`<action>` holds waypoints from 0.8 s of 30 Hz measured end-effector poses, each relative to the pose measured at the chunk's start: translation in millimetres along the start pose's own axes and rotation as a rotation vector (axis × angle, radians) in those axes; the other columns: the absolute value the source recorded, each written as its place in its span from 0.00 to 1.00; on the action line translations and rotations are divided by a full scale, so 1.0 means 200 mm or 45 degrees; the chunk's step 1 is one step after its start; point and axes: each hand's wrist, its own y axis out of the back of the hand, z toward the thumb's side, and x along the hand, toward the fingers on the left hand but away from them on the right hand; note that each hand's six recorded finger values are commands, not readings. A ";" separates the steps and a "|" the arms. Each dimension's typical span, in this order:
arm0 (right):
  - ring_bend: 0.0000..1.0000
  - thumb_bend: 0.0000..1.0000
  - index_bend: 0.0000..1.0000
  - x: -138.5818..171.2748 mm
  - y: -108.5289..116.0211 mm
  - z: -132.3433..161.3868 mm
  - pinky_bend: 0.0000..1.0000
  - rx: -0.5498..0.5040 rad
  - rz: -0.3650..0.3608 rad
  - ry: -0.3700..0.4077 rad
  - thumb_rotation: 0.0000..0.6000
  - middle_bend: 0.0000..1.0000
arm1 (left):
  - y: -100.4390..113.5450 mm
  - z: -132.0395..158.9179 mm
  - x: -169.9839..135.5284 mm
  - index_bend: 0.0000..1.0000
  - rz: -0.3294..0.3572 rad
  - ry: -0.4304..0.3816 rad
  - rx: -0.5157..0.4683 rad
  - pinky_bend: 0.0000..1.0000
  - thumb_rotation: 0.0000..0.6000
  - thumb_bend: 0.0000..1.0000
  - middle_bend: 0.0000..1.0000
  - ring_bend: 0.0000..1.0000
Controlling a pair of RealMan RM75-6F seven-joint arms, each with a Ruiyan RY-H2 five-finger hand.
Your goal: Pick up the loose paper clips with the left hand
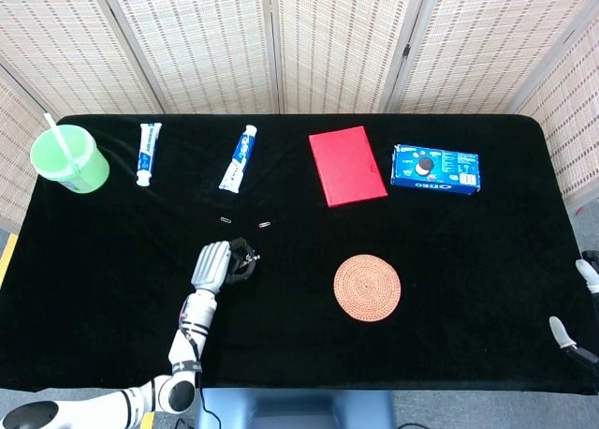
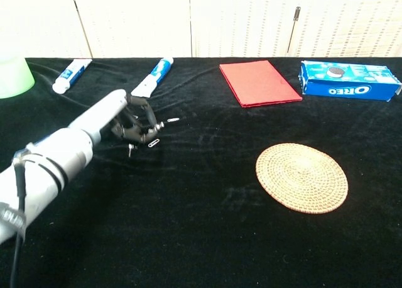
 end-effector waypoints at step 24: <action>0.00 0.35 0.00 -0.07 -0.03 -0.09 0.00 -0.011 0.047 -0.096 1.00 0.00 | -0.10 0.03 0.24 0.83 -0.103 0.027 0.043 1.00 1.00 0.53 1.00 1.00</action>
